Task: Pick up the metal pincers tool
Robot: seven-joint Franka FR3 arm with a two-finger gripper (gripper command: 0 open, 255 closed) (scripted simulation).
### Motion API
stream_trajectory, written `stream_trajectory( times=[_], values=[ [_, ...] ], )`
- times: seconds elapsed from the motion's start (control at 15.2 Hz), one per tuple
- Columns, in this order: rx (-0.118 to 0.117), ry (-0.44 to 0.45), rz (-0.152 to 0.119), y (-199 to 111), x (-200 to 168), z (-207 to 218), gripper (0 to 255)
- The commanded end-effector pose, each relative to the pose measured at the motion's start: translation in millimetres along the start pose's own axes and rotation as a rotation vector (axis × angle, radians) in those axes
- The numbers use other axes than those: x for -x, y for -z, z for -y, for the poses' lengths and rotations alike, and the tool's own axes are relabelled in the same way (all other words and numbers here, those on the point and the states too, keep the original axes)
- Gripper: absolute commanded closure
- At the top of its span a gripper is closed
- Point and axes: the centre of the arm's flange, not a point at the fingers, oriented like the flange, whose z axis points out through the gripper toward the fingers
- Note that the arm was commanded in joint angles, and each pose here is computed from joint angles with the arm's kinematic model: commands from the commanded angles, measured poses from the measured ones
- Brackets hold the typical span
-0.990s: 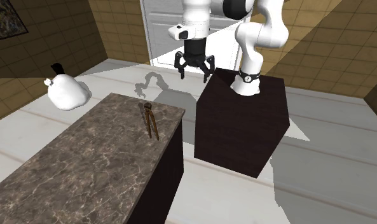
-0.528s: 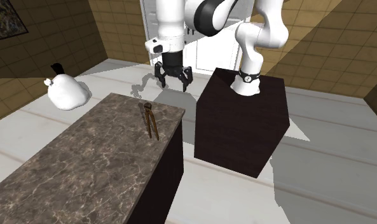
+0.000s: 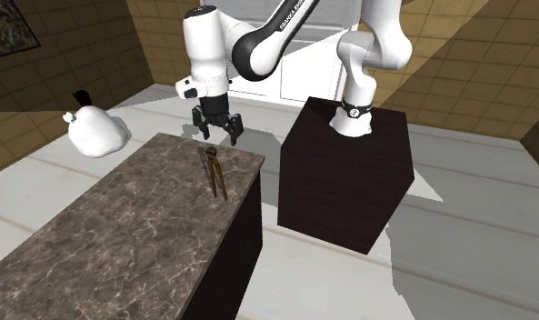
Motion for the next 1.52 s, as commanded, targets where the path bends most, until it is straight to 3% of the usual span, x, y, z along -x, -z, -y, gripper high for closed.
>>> stream_trajectory(
  times=[0.0, 0.66, 0.73, 1.45],
  values=[
    [0.002, -0.001, 0.002, -12.9, -9.8, -22.1, 0],
    [0.003, -0.002, 0.002, -56.6, -11.6, -27.4, 0],
    [0.003, -0.002, 0.002, -56.0, -12.2, -26.6, 255],
    [0.003, -0.002, 0.002, -46.1, -11.6, -27.6, 255]
  ],
)
